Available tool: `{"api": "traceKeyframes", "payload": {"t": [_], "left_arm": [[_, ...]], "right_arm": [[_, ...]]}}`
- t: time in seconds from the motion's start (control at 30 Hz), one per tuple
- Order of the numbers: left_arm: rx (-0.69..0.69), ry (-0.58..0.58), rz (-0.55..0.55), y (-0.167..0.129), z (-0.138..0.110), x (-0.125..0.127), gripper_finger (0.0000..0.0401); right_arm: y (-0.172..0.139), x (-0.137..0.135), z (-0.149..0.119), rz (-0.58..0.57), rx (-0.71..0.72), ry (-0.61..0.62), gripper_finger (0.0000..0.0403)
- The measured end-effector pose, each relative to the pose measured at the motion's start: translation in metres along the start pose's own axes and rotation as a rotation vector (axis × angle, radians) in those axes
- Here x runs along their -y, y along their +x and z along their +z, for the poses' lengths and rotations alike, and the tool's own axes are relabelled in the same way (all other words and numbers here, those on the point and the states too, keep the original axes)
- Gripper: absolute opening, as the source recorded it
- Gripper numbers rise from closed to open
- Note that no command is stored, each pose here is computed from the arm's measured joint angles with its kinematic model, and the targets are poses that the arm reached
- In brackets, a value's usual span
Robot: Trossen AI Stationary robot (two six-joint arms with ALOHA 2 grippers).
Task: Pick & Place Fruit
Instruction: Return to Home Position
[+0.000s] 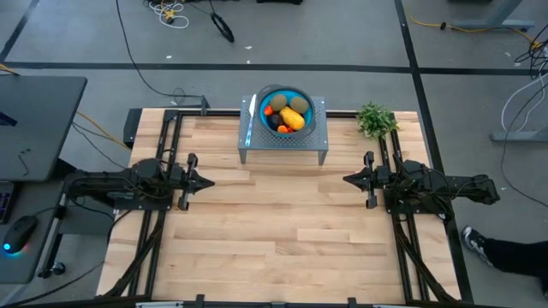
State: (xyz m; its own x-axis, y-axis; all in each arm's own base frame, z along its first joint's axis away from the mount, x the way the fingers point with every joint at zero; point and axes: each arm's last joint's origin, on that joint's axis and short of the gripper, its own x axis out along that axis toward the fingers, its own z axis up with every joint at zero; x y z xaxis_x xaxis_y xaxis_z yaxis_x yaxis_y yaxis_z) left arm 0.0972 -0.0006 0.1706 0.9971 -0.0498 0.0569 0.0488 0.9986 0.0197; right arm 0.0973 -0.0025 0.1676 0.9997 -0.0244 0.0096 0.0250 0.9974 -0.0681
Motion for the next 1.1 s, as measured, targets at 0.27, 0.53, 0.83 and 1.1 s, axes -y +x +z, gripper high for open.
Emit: {"api": "traceKeyframes", "payload": {"t": [0.27, 0.53, 0.83, 1.1], "left_arm": [[0.0, 0.0, 0.0, 0.0, 0.0, 0.0, 0.0015], [0.01, 0.0, -0.002, 0.0001, 0.001, 0.0, 0.0029], [0.011, 0.0, -0.002, 0.0001, 0.001, 0.0001, 0.0022], [0.013, 0.0, -0.002, 0.0001, 0.0012, 0.0, 0.0022]], "right_arm": [[0.0, 0.0, 0.0001, 0.0, 0.0, 0.0, 0.0007], [0.0, 0.0, 0.0001, 0.0, 0.0, 0.0, 0.0007], [0.0, 0.0, 0.0, 0.0, 0.0, 0.0, 0.0007], [0.0, 0.0, -0.0001, 0.0, 0.0, 0.0, 0.0007]]}}
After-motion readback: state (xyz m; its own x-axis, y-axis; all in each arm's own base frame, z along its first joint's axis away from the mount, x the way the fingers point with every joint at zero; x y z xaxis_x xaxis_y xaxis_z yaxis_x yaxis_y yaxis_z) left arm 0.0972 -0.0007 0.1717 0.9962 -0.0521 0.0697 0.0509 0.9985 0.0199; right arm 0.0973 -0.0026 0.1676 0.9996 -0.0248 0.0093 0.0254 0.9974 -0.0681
